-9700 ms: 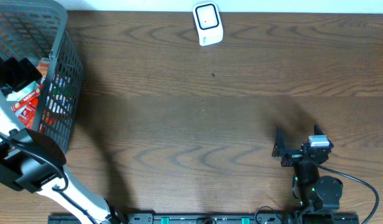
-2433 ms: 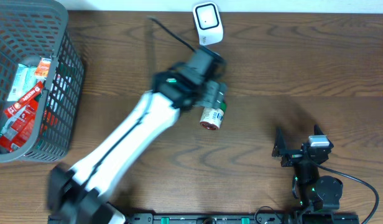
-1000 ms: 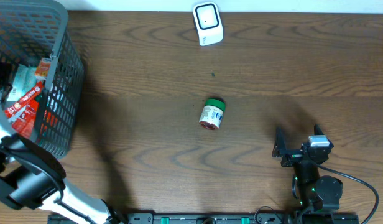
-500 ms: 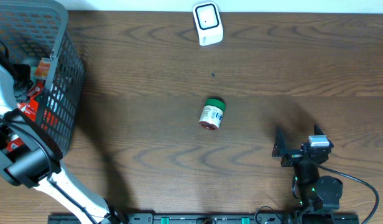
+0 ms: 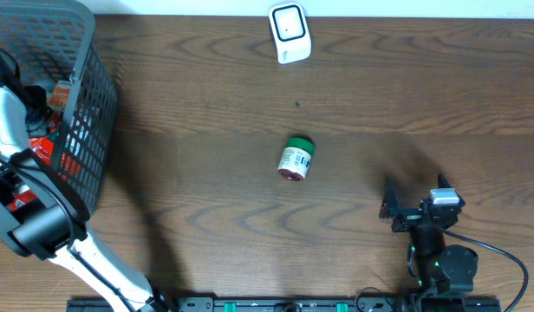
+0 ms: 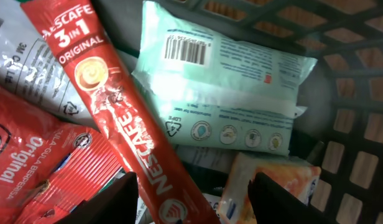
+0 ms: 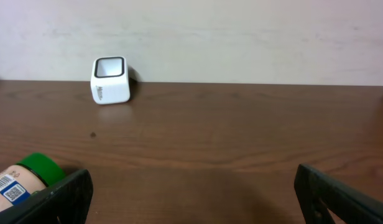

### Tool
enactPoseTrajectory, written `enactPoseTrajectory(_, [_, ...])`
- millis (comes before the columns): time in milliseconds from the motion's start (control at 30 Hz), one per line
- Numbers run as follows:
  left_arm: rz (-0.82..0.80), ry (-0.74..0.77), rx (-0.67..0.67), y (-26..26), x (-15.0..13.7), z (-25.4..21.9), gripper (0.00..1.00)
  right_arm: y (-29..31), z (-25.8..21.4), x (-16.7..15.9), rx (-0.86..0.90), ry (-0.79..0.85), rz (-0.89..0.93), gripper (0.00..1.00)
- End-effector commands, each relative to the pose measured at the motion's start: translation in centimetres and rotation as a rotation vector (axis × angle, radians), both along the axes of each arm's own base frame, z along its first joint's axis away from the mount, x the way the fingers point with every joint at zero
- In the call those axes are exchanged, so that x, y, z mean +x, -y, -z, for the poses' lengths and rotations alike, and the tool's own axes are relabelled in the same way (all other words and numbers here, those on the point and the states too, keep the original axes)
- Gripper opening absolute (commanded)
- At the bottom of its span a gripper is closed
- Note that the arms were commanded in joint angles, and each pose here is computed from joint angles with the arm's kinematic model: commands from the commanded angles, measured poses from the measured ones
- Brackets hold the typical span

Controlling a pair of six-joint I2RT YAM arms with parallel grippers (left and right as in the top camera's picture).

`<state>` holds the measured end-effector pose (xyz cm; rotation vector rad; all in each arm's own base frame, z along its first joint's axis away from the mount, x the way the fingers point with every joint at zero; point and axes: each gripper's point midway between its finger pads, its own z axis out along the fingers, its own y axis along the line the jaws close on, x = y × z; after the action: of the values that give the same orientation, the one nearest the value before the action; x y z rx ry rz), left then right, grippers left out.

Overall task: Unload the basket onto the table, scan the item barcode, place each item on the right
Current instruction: 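Grasp a red Nescafe 3in1 stick in the basket with the left gripper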

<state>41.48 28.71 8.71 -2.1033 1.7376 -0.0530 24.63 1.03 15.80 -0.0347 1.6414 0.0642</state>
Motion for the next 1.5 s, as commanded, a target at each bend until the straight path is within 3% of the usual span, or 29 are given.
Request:
enactPoseTrajectory(0, [-0.025, -0.037, -0.024, 0.1, -0.5, 2.1, 0.59, -0.2, 0.1, 0.0, 0.013, -0.002, -0.006, 0.99])
enactPoseTrajectory(500, [-0.023, -0.101, -0.063, 0.9, -1.7, 3.9, 0.57, -0.2, 0.1, 0.0, 0.013, -0.002, -0.006, 0.99])
enactPoseTrajectory(933, [-0.012, -0.103, -0.06, 0.9, -1.7, 3.9, 0.08, -0.2, 0.1, 0.0, 0.013, -0.002, -0.006, 0.99])
enactPoseTrajectory(1067, [0.004, -0.1, -0.05, 0.7, -1.7, 3.5, 0.07, -0.2, 0.1, 0.0, 0.013, -0.002, -0.006, 0.99])
enactPoseTrajectory(1133, [0.008, -0.102, -0.049, 0.7, -1.7, 3.5, 0.17, -0.2, 0.1, 0.0, 0.013, -0.002, -0.006, 0.99])
enactPoseTrajectory(1167, [0.014, -0.106, -0.049, 0.8, -1.8, 3.5, 0.38, -0.2, 0.1, 0.0, 0.013, -0.002, -0.006, 0.99])
enactPoseTrajectory(1267, [0.014, -0.108, -0.051, 0.8, -1.8, 3.6, 0.61, -0.2, 0.1, 0.0, 0.013, -0.002, -0.006, 0.99])
enactPoseTrajectory(1467, [0.007, -0.13, -0.045, 0.6, -2.2, 4.2, 0.6, -0.2, 0.1, 0.0, 0.013, -0.002, -0.006, 0.99])
